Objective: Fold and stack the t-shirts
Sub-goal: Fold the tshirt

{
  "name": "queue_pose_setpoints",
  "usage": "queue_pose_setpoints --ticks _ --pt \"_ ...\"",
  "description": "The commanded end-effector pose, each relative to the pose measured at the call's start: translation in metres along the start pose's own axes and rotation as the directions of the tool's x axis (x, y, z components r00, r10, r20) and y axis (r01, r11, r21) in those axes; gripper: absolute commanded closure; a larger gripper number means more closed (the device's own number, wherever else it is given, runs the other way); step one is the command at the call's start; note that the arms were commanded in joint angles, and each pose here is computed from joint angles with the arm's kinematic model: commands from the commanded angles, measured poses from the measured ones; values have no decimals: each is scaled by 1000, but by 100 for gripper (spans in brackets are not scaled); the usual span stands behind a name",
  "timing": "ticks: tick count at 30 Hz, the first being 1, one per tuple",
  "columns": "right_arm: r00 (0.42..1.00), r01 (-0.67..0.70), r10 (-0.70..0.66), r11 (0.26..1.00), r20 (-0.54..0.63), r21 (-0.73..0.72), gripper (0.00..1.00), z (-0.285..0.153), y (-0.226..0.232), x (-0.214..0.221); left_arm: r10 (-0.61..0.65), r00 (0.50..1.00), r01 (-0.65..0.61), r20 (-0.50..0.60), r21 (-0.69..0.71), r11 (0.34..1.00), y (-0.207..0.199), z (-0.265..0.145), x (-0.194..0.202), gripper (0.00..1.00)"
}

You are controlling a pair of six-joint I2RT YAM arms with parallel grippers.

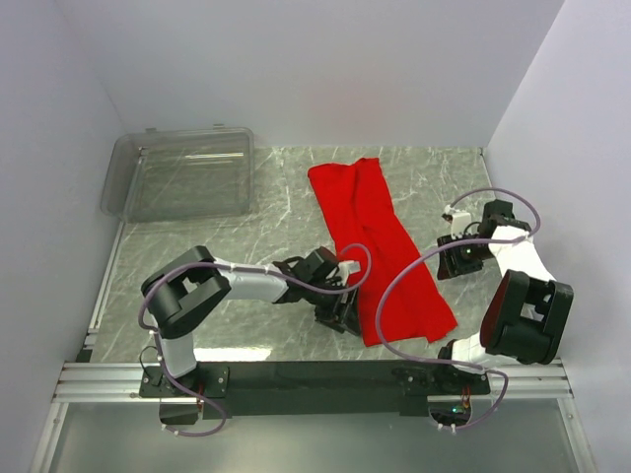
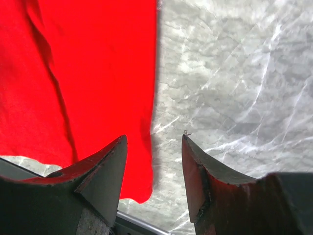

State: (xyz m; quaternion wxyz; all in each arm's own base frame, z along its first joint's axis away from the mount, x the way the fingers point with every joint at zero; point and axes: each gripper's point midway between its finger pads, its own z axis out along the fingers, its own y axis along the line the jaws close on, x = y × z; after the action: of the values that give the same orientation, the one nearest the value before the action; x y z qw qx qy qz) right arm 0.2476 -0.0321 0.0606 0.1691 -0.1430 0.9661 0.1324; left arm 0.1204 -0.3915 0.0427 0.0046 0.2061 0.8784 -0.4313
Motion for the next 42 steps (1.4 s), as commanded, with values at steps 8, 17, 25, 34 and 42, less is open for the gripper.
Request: queue_pose_setpoints --ticks 8,17,25,34,42 --pt "982 186 -187 968 10 -166 44 -1 29 20 -66 997 66 29 11 998 -34 15 -1 30" --pt "985 171 -171 980 9 -105 44 -9 30 30 -113 992 105 -51 -137 985 -16 39 1 40" --pt "985 167 -169 982 -24 -85 44 -5 29 45 -203 978 192 -43 -187 963 2 40 17 54" --pt "984 173 -176 982 -34 -69 44 -9 28 50 -196 980 187 -40 -166 968 -7 54 1 99" --pt "976 200 -210 970 -63 -140 44 -5 35 60 -249 967 253 45 -194 948 21 18 6 99"
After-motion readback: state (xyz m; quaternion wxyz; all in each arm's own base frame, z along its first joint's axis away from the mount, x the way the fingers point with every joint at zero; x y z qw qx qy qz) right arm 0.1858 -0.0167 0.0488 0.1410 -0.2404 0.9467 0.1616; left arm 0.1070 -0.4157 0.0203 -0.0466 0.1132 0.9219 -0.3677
